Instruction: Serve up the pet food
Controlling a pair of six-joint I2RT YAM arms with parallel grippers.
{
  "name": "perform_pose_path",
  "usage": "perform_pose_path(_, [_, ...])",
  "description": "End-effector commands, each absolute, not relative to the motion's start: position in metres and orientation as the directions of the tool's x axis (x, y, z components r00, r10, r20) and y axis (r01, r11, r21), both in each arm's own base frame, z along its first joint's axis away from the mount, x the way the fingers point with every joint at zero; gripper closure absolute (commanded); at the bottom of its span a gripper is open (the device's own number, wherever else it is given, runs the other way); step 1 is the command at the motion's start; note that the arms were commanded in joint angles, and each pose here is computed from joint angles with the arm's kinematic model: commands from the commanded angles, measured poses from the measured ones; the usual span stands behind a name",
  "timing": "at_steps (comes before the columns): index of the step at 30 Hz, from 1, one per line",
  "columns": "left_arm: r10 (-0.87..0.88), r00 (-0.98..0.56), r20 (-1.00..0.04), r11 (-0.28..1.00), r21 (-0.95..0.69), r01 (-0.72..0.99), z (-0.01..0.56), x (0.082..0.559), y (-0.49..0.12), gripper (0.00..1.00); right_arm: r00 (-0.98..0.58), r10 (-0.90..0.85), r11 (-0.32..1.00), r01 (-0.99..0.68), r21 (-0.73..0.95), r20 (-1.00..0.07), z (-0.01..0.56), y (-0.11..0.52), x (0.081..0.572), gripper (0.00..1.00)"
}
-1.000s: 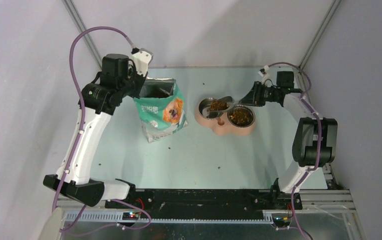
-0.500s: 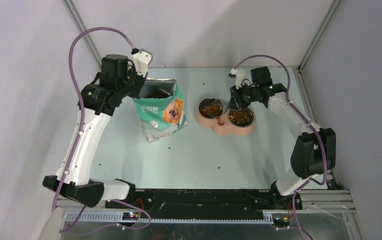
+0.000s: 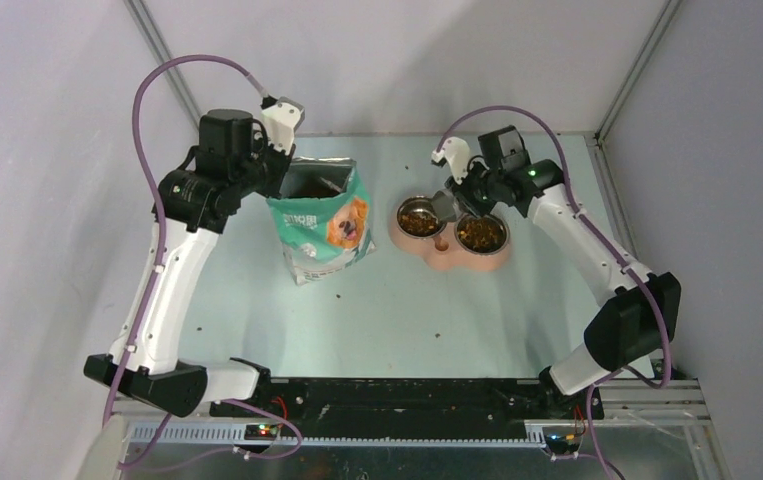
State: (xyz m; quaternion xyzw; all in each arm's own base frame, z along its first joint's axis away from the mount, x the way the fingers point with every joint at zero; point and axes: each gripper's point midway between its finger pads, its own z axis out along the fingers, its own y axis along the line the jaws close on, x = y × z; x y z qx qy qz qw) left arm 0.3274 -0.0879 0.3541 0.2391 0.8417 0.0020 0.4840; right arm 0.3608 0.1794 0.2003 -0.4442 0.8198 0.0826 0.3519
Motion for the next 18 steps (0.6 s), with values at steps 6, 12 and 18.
perform_pose_path(6, [0.342, -0.312, -0.886, 0.895, 0.206, 0.395, 0.394, 0.32, -0.093, 1.0, -0.335, -0.615, 0.623, -0.761, -0.18, -0.714, 0.266, 0.173, 0.36, 1.0])
perform_pose_path(12, [0.345, -0.283, -0.895, 0.882, 0.206, 0.425, 0.402, 0.317, -0.098, 0.76, -0.332, -0.546, 0.637, -0.761, -0.123, -0.769, 0.31, 0.175, 0.343, 1.0])
perform_pose_path(18, [0.36, -0.292, -0.886, 0.848, 0.18, 0.498, 0.388, 0.311, -0.11, 0.51, -0.276, -0.491, 0.603, -0.793, -0.093, -0.826, 0.351, 0.19, 0.307, 1.0])
